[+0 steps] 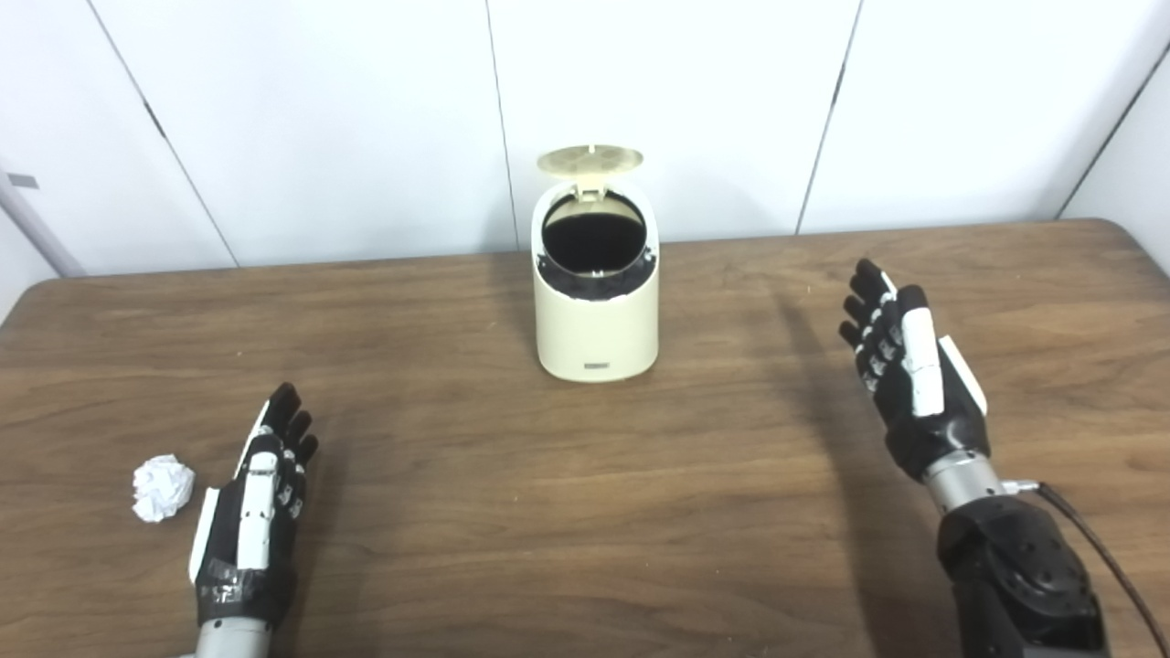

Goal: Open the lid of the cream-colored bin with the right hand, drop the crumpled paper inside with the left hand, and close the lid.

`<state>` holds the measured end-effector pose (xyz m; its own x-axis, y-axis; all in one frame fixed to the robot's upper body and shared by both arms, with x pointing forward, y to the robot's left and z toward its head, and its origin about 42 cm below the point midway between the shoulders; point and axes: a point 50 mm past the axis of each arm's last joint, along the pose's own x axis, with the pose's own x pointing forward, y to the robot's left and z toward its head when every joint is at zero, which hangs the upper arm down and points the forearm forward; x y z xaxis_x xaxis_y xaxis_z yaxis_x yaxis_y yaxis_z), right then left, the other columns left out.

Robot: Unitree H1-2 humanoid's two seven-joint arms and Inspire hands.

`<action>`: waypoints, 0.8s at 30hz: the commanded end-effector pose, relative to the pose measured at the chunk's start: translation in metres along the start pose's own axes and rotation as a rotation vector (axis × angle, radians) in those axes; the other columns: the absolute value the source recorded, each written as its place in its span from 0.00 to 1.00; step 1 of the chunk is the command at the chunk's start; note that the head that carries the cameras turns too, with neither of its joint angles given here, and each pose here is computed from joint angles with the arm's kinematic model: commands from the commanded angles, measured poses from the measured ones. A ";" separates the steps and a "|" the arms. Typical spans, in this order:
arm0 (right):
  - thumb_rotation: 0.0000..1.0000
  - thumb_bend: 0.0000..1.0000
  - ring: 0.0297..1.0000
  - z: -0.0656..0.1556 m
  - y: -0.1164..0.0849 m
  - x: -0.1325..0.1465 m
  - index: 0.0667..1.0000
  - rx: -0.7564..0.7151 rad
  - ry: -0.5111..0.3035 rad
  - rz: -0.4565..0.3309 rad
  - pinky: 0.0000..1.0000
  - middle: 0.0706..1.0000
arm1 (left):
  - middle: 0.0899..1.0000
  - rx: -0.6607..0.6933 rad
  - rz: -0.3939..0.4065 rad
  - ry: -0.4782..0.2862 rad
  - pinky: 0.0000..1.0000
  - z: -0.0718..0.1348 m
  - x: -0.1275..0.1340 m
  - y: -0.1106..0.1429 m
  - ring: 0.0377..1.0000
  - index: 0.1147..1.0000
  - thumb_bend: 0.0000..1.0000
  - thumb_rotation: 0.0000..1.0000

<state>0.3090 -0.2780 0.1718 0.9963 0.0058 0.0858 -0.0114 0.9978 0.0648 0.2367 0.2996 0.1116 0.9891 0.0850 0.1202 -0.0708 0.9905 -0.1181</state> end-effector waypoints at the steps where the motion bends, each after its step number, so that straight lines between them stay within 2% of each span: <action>1: 1.00 0.56 1.00 0.014 0.006 0.011 0.97 0.001 -0.103 0.016 1.00 1.00 | 1.00 -0.006 0.007 0.028 1.00 -0.009 -0.007 0.001 1.00 0.98 0.24 0.86; 12: 1.00 0.54 1.00 0.003 0.015 0.019 0.96 0.003 -0.095 0.016 1.00 1.00 | 1.00 -0.010 0.011 0.037 1.00 -0.007 -0.008 0.001 1.00 0.97 0.25 0.83; 24: 1.00 0.54 1.00 -0.006 0.009 0.012 0.95 -0.003 -0.088 -0.006 1.00 0.99 | 0.99 -0.010 0.013 0.026 1.00 -0.007 -0.007 0.003 1.00 0.97 0.25 0.82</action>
<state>0.3175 -0.2669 0.1517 0.9968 -0.0023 0.0804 -0.0040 0.9970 0.0778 0.2370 0.3004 0.1108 0.9909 0.0868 0.1025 -0.0737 0.9894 -0.1253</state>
